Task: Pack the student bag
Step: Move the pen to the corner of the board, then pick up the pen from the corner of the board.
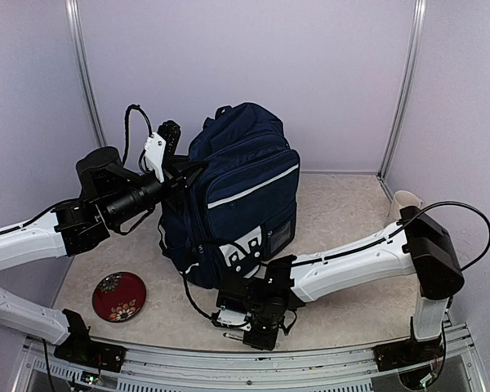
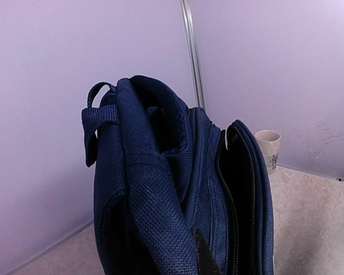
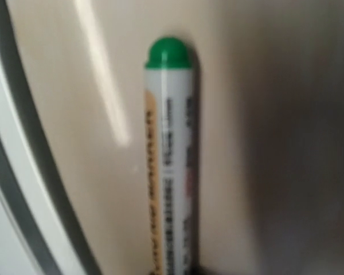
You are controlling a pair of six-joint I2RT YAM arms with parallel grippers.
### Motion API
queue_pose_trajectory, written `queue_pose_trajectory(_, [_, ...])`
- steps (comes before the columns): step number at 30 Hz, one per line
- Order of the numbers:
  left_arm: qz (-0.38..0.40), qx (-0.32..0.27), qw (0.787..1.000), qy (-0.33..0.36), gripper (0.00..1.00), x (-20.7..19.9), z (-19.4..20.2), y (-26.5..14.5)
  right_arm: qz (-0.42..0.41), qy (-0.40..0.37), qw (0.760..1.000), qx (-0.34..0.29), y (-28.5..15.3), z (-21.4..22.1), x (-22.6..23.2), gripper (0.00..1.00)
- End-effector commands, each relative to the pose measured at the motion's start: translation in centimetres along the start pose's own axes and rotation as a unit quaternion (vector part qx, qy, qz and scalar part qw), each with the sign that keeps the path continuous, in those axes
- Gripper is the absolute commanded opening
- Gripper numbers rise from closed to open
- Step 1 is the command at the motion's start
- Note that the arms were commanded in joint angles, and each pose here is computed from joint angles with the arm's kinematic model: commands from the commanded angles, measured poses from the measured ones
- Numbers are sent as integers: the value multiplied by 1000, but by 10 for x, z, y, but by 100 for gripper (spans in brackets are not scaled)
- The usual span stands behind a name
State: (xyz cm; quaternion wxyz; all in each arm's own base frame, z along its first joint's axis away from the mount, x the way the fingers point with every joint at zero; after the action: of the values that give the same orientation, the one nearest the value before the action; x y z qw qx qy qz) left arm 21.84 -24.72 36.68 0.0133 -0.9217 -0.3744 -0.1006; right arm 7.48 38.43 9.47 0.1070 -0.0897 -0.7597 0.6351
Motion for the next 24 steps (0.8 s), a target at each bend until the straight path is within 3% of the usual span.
queue_pose_trajectory(1, [-20,-7,1000,4,0,10,-8,-1,-14,43,985,165,14,67,-10,11])
queue_pose_trajectory(6, [-20,-7,1000,4,0,10,-9,-1,3,28,987,159,19,52,-19,21])
queue_pose_trajectory(13, [-25,-8,1000,4,1,12,-11,-7,32,6,989,143,25,17,-29,24])
queue_pose_trajectory(24, [-25,-4,1000,9,2,11,-8,-6,30,-22,994,99,9,-7,-22,0])
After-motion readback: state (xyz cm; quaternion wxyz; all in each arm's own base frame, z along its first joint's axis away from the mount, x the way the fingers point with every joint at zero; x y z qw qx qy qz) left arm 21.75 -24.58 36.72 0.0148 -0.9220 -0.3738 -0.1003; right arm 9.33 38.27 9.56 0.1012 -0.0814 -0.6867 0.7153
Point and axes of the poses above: each gripper's point midway between its finger pads, its own y axis out along the fingers, its own x axis along the line the jaws close on, z = x × y, the point moved 8 cm from there along -y, back along the fingers, and after that the axes turned 2 degrees about y, right-handed, at the moved point
